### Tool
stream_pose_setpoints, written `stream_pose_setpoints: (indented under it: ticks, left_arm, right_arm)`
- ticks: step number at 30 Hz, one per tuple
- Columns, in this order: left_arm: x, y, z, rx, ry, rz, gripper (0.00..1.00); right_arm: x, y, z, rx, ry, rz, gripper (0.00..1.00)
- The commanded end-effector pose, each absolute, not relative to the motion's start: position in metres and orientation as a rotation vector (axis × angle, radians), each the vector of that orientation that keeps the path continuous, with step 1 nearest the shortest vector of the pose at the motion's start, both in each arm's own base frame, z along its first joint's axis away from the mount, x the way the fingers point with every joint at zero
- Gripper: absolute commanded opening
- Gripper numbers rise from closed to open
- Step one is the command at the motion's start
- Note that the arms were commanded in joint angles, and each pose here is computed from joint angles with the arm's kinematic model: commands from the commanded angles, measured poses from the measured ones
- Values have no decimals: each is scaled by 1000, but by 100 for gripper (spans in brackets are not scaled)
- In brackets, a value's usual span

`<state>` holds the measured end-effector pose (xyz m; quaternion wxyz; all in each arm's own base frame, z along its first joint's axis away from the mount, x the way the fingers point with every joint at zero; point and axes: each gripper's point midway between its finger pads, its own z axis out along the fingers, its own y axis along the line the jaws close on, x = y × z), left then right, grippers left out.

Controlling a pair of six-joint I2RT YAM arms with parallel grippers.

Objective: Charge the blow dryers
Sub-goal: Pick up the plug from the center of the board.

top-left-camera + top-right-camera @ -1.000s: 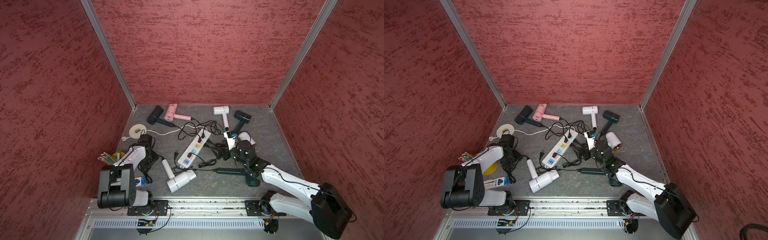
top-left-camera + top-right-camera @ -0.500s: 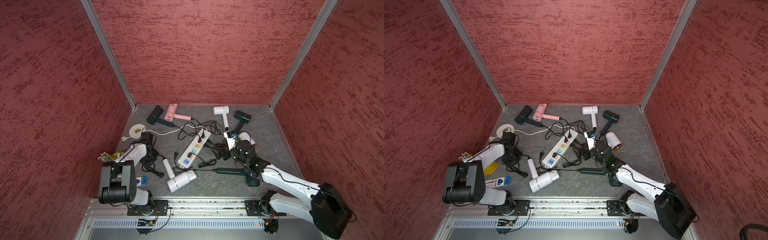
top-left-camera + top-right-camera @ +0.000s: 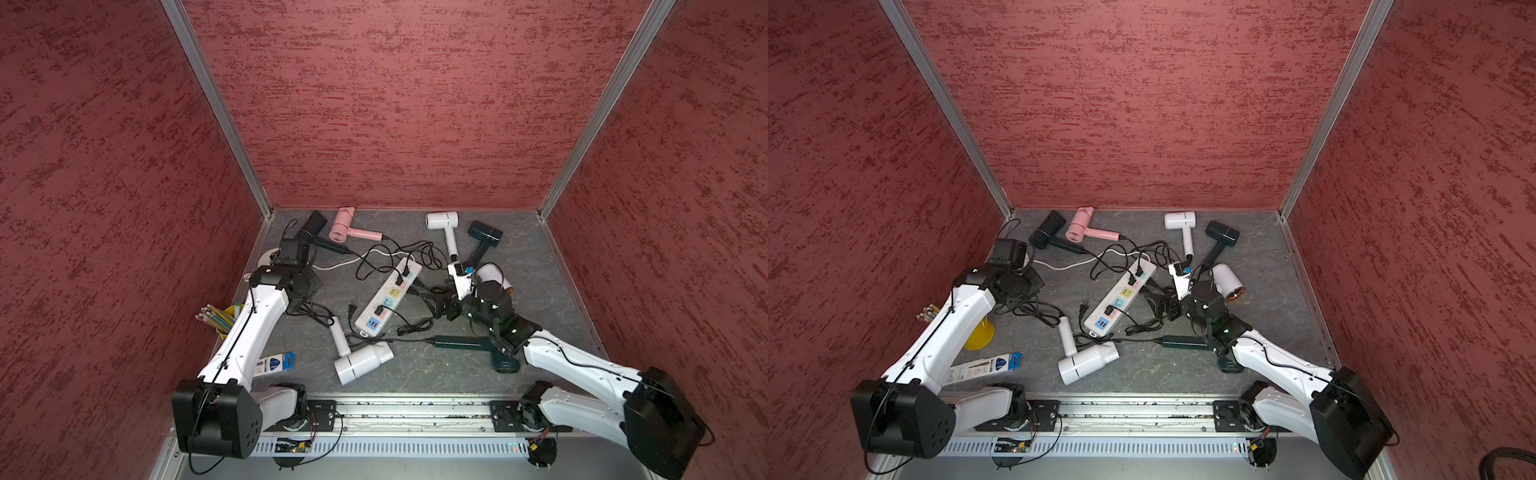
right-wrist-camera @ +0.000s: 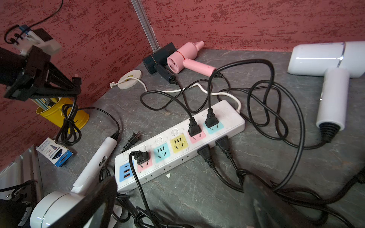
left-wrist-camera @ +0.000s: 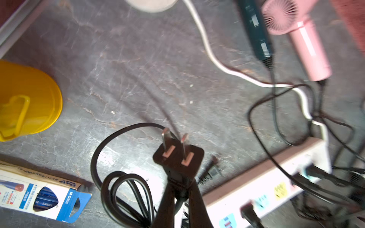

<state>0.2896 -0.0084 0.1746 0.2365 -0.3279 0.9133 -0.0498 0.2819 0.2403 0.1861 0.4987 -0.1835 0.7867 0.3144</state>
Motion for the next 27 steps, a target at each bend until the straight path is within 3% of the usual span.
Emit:
stream_pose_setpoints:
  ticks: [1,9,17,27]
  left_arm:
    - [286,-19,203,-809,2514,-203,0]
    - [308,-74,244,-709,2466,-696,0]
    - [325,-125,226,-814,2505,-1225,0]
    - [314,-152,213,-801,2567,-1443,0]
  right_arm:
    - [277,245,199,-483,1833,802,100]
    - [271,256,212,-523,1745,793,100]
    - [256,290,241,-624,1583,764,85]
    - [261,341,233,-878,1367,419,80]
